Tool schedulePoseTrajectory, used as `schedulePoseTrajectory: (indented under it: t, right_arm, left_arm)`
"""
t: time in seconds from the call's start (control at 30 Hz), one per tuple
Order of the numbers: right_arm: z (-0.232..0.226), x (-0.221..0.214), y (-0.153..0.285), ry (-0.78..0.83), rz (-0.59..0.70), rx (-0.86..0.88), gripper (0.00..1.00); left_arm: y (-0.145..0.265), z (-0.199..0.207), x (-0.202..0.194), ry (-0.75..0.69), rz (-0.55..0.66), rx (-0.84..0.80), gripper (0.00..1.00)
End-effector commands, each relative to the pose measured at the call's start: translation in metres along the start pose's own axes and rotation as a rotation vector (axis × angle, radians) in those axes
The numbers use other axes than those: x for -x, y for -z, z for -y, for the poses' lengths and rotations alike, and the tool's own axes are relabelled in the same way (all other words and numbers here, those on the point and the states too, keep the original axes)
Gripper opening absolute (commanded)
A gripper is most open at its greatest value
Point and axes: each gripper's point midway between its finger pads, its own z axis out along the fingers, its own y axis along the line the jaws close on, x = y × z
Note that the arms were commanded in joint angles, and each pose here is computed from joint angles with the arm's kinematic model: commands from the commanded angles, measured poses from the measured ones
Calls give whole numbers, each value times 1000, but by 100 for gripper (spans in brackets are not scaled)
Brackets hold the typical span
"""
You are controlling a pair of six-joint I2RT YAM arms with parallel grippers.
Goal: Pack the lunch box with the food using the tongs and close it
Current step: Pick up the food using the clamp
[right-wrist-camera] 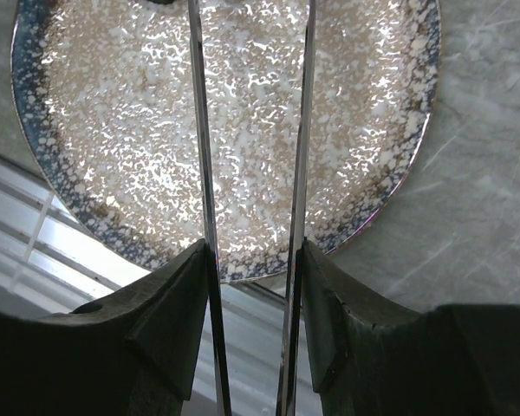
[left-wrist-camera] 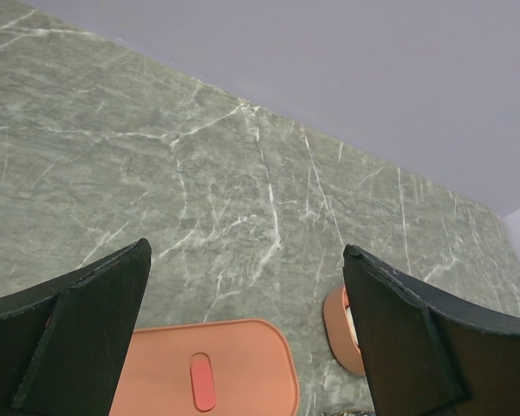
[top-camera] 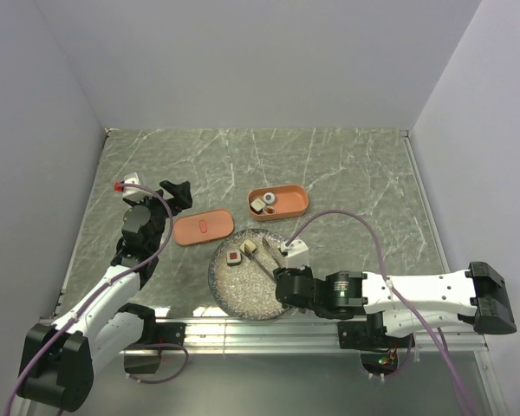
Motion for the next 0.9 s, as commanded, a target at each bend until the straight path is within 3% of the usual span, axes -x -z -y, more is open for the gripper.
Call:
schedulePoseTrajectory:
  t: [0.0, 0.87]
  right_arm:
    - [0, 0, 1, -52, 30, -22, 51]
    - [-12, -6, -17, 20, 5, 18, 51]
  left_arm:
    - [-1, 8, 15, 21, 44, -27, 100]
    - [0, 8, 15, 23, 45, -26, 99]
